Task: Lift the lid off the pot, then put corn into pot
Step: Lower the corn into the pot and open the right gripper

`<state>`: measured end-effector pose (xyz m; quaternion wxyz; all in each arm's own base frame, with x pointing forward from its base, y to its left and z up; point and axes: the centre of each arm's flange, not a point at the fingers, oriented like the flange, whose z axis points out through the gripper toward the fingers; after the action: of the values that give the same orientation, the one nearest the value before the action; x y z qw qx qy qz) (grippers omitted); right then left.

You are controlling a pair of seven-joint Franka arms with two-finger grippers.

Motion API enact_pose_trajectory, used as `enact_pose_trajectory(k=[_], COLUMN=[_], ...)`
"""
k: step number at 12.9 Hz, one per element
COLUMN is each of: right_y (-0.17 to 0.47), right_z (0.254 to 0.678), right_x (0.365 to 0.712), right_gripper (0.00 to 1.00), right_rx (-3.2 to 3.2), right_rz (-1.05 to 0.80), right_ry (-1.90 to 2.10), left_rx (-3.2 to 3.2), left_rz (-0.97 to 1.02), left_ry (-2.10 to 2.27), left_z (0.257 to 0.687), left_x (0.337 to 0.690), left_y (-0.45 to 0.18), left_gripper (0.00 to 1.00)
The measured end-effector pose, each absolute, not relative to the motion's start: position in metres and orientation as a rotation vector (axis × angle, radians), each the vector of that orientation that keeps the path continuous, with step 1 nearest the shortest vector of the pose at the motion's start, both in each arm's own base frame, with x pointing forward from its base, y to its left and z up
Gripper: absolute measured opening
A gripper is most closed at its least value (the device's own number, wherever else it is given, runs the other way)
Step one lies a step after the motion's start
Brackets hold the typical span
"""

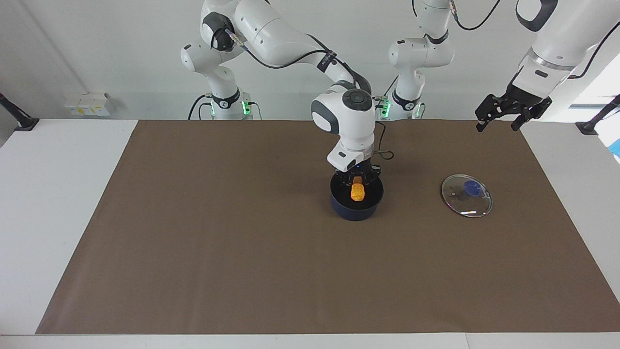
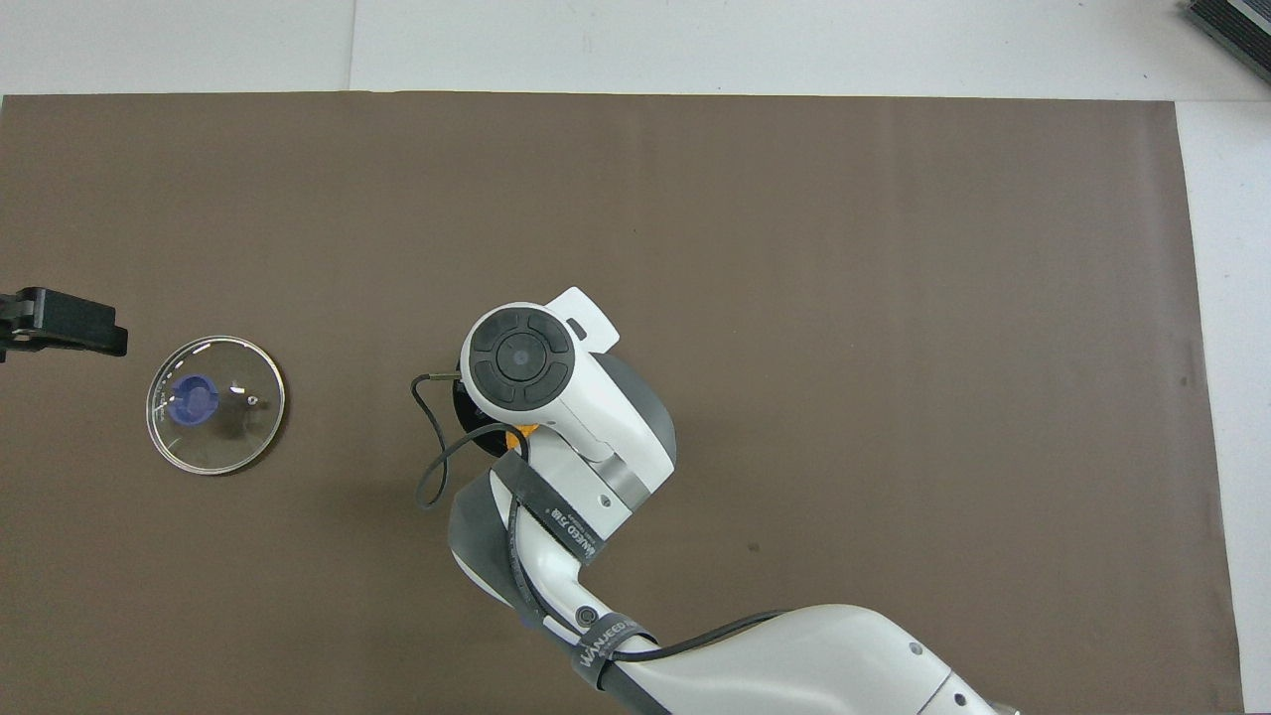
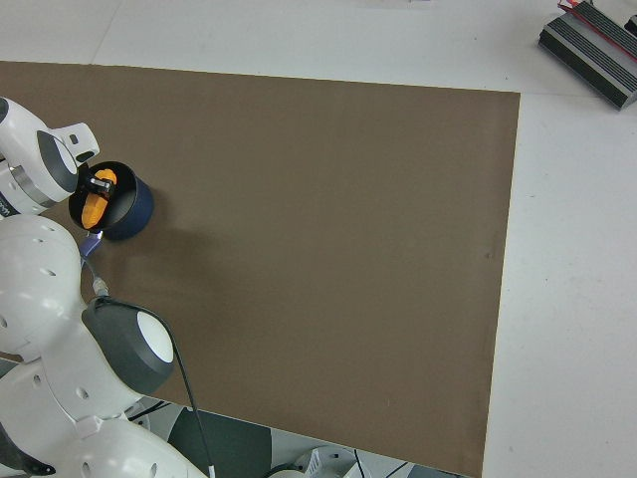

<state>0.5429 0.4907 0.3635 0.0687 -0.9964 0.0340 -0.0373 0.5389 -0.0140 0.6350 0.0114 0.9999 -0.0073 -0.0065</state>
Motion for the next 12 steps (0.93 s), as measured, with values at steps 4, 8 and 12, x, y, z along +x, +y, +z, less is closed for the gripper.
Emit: enact_pose_trajectory(k=[4,8,12], right_y=[0.492,0.492,0.461], right_z=[0.358,0.358,0.413], right_x=[0.543,0.542,0.556], right_gripper=[0.56,0.83,1.0], right_rx=[-2.993,-2.994,-2.997], right_rz=[-0.122,-0.12,-0.159], right_ry=[0.102,0.099,0.153], left_rx=[3.118,3.118,3.118], left_rz=[-0.022,-0.022,-0.023], left_ry=[-0.023,-0.019,-0.018], left_z=[0.635,0.635,0.635], left_x=[0.539,0.539,0.539], left_y=[-0.014,-0.014,-0.014], left_gripper=[1.0,1.0,1.0])
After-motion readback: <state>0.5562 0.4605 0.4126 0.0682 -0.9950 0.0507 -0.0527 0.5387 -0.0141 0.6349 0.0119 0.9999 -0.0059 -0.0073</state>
